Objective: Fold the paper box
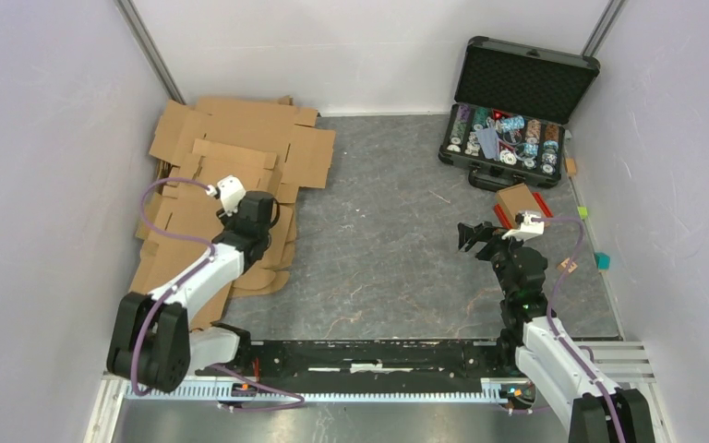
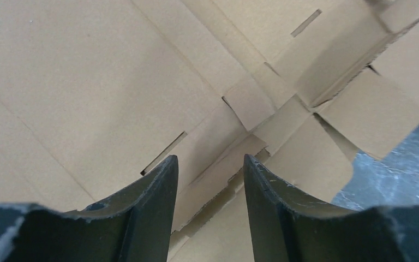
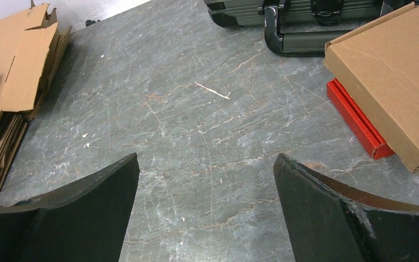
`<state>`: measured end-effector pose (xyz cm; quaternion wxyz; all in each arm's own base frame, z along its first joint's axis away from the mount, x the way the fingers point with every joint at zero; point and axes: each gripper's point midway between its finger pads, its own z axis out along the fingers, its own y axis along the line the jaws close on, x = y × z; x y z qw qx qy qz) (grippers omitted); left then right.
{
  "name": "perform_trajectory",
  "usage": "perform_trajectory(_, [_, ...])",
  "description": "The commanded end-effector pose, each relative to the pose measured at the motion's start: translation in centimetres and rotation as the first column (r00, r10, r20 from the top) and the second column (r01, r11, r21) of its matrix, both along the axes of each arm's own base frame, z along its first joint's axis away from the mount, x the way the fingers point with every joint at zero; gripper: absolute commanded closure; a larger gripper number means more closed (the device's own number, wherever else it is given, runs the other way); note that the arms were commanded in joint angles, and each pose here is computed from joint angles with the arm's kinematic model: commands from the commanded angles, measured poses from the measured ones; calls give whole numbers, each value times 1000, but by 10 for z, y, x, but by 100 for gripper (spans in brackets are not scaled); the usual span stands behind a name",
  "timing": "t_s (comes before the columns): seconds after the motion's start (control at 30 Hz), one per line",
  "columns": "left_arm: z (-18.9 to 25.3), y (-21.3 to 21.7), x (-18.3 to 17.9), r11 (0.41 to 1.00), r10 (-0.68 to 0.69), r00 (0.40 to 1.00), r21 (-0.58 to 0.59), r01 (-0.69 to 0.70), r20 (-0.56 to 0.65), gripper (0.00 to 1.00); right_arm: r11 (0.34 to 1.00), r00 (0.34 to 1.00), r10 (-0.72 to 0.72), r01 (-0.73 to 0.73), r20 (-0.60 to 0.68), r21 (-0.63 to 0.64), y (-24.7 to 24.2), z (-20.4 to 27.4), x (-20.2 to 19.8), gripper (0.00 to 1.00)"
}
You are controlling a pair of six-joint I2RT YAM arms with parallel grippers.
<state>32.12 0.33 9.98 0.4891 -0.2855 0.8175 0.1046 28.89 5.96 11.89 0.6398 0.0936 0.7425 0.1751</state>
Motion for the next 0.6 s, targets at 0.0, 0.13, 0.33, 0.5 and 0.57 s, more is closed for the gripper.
perform_trajectory(0.0, [1,11,1,995,62,995,79,-55,-82,49,1000,999,4,-4,32,4,2,9,1,2])
perform_trajectory(0.13, [-2,8,5,996,44,993,82,-35,-108,50,1000,999,7,-7,34,5,2,9,0,2])
perform_trajectory(0.33, [-3,-8,12,994,-84,990,55,91,-112,39,1000,999,11,-11,36,6,3,9,0,2])
perform_trajectory(0.5, [-4,-16,16,985,-155,981,52,162,-119,39,1000,999,8,-8,40,1,2,10,0,2])
perform_trajectory(0.57, [-2,-14,16,985,-150,980,66,160,-130,40,1000,999,7,-7,38,1,2,11,0,2])
